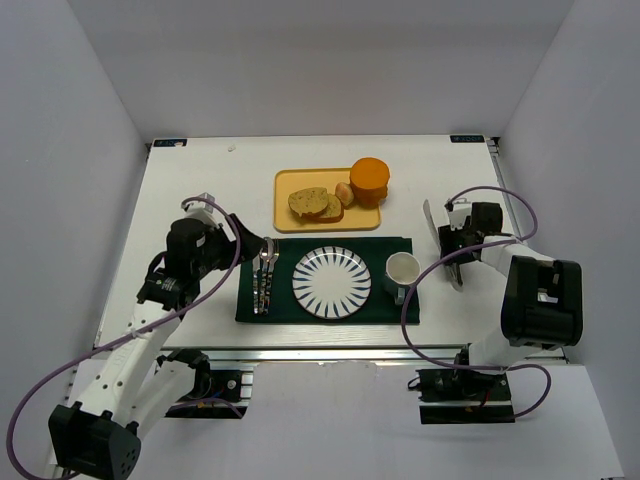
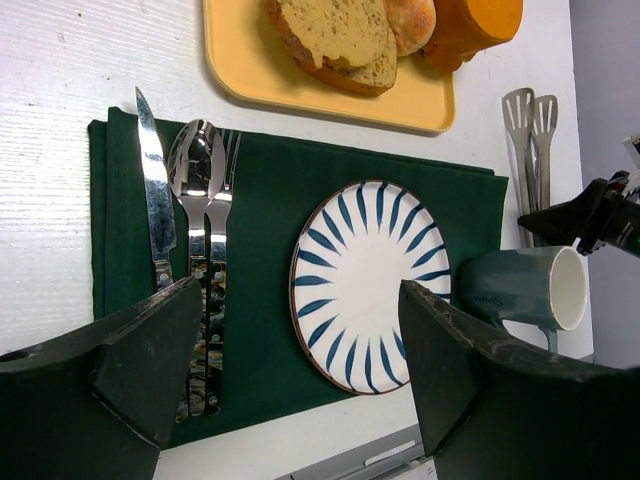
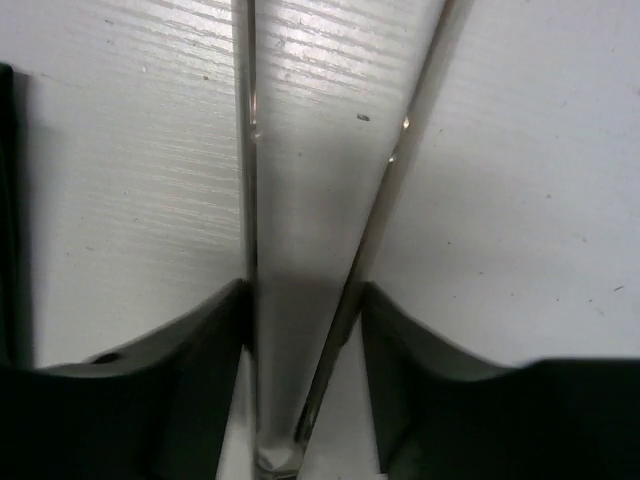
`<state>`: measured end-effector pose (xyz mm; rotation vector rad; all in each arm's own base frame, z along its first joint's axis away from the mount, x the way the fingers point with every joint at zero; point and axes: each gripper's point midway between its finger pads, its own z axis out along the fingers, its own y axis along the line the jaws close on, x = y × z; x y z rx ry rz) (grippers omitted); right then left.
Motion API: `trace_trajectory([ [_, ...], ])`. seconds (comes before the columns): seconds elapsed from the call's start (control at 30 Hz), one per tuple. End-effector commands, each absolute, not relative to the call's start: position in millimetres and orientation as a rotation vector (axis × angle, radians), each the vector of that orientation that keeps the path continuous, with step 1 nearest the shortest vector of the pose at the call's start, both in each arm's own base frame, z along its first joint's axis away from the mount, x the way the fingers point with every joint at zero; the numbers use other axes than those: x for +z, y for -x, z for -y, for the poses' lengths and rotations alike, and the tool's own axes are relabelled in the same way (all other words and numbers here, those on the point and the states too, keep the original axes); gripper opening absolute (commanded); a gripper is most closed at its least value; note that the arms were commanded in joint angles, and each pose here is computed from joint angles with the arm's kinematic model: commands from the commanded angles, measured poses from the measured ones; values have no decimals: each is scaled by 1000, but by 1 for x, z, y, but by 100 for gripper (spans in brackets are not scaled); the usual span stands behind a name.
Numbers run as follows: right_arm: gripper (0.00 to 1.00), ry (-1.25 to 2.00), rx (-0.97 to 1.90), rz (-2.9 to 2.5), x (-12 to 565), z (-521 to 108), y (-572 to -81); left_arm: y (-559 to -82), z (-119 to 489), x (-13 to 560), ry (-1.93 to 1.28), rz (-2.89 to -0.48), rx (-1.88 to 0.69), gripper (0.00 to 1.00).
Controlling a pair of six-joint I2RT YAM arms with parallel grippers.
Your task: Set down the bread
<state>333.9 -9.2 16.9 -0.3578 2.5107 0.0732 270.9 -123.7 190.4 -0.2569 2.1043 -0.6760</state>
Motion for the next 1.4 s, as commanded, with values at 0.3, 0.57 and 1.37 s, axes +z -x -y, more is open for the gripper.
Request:
trace_trajectory([
  [0.3,23,537,180,-2176,126,-22,-376,-267,118,197,284,-2076,-665,88],
  [0.57,42,751,251,-1893,232,-101,-394,-269,121,201,274,-2068,-680,88],
  [1.37,48,1147,-7,-1891,190,-159,-407,-254,110,203,317,-2047,-656,89],
])
